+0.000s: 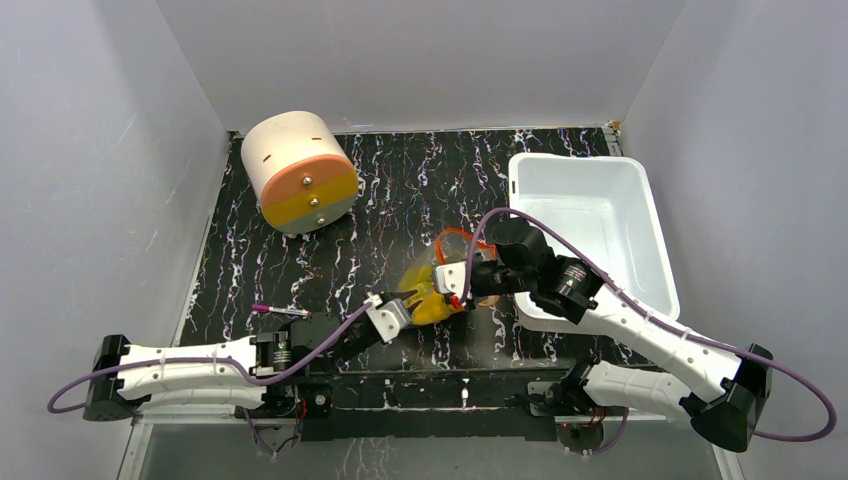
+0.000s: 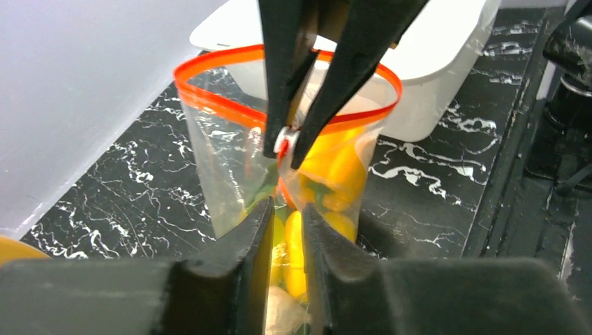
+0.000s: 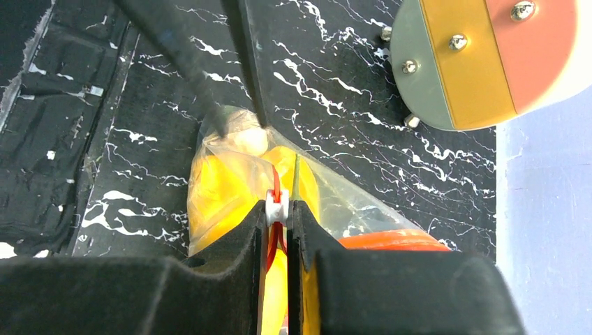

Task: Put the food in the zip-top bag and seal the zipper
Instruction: Zip the zipper food storage bag at the center of the board.

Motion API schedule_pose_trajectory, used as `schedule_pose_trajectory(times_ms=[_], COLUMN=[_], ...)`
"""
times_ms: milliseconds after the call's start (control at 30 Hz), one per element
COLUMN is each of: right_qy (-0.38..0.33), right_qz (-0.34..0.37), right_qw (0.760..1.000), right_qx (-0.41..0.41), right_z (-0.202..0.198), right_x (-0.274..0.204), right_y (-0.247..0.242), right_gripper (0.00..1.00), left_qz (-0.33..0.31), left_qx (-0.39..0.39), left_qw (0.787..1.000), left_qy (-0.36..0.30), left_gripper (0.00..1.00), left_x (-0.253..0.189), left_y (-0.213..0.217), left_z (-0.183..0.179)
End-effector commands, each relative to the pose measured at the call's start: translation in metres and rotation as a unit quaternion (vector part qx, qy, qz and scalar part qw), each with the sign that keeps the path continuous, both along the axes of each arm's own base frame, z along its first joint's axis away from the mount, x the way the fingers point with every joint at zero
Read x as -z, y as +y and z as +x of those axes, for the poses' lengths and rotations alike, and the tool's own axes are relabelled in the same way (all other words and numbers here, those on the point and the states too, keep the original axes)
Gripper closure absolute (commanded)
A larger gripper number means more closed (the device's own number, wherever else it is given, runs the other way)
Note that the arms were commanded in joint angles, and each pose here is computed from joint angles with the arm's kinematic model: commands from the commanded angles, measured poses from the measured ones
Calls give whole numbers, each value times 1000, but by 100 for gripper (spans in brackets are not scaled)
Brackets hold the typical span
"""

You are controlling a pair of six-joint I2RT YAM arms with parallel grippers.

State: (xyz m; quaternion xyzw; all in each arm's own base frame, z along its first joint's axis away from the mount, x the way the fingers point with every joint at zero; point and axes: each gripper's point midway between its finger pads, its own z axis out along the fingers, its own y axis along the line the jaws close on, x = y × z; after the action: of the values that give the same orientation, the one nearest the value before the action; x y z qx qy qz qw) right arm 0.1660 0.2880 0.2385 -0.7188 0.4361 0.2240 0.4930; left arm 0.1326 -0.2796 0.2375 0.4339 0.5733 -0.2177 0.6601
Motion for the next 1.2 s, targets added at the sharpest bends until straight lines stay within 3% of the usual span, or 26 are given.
schedule_pose_trajectory(times_ms=[0,67,333,700,800,900,967,1067,1167], right_qy=[-26,-27,-18,-4,7,9,6,0,-2], right_qz=[59,57,69,67,66,77,84,90,89], right_qw=[998,998,997,997,997,996,996,996,996], right_qx=[-5,-3,-16,-25,-31,-33,-32,-26,-24], right_z=[4,4,-7,-16,-20,-23,-24,-23,-24], right_x=[-40,-40,-46,-44,-45,-54,-59,-64,-67], right_y=[11,10,7,3,3,3,2,-1,-3], right_gripper=[100,100,100,100,92,75,73,78,93], left_qz=[-6,-21,-37,-17,-9,-7,-9,-14,-16], left_qx=[8,-9,-39,-4,13,23,24,24,25], left_qw=[1000,999,998,999,1000,999,999,999,999], left_qy=[14,28,28,27,23,26,26,29,31], left_gripper=[65,54,46,82,100,100,100,100,100], left_x=[-12,-12,-16,-11,-13,-15,-15,-15,-15], left_y=[-11,-12,-13,-33,-39,-42,-42,-40,-38], left_z=[-2,3,16,21,21,20,21,21,21])
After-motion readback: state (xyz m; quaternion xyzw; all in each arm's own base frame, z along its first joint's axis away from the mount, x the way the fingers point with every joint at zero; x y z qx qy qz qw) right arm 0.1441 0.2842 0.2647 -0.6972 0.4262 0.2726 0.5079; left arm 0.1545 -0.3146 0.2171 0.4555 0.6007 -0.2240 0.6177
